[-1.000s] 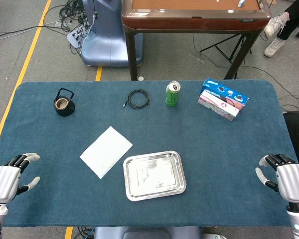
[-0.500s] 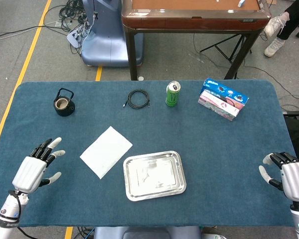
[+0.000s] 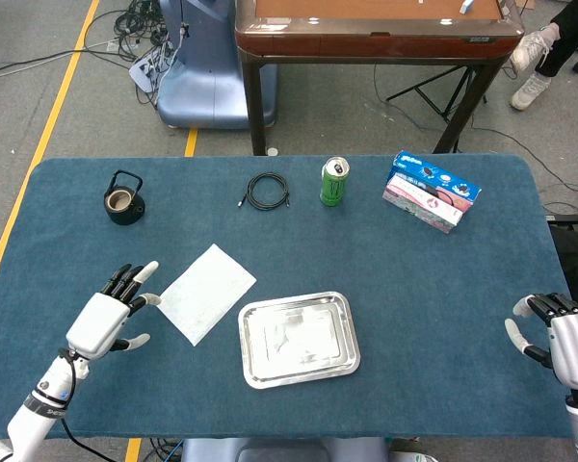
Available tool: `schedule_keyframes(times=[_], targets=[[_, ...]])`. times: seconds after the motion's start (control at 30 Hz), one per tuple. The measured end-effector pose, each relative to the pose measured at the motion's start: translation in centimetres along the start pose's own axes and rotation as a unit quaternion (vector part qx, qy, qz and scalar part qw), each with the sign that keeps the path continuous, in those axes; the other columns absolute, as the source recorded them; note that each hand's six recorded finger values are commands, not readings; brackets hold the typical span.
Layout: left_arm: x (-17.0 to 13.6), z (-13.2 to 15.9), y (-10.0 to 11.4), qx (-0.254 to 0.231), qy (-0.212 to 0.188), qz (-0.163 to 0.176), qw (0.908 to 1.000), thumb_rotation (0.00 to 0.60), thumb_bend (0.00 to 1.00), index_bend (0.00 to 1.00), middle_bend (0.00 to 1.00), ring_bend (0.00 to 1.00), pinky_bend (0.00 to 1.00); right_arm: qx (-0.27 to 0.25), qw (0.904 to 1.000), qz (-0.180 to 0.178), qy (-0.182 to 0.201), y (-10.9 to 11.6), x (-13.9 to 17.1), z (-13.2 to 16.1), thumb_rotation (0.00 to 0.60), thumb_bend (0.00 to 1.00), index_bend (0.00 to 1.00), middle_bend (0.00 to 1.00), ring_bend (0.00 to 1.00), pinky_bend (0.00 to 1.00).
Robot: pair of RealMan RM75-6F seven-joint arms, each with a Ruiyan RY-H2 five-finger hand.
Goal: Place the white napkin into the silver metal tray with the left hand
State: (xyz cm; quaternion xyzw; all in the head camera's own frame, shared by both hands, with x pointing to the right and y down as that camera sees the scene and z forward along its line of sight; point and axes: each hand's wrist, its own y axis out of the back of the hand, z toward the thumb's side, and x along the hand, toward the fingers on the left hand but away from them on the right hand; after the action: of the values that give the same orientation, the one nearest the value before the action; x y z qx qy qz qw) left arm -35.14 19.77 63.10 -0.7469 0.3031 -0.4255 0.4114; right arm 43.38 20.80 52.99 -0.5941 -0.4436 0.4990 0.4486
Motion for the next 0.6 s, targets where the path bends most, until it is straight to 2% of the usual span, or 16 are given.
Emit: schedule_keyframes(times=[0.2, 0.6], targets=[[1.0, 0.1, -1.9, 0.005, 0.005, -0.007, 1.0, 0.6, 0.11, 0.38, 0.0, 0.0, 0.0, 0.001, 1.0, -0.001, -0.002, 0.0, 0.0, 0.0, 0.6, 0.3, 0.55, 0.59, 0.48, 0.66], [2.4, 1.0, -4.4, 0.021, 0.007, -0.027, 0.9994, 0.6, 0.12, 0.4, 0.0, 0.0, 0.0, 0.0, 1.0, 0.004, 0.0, -0.2, -0.2, 0.1, 0.6, 0.3, 0.55, 0.59, 0.48, 0.66]])
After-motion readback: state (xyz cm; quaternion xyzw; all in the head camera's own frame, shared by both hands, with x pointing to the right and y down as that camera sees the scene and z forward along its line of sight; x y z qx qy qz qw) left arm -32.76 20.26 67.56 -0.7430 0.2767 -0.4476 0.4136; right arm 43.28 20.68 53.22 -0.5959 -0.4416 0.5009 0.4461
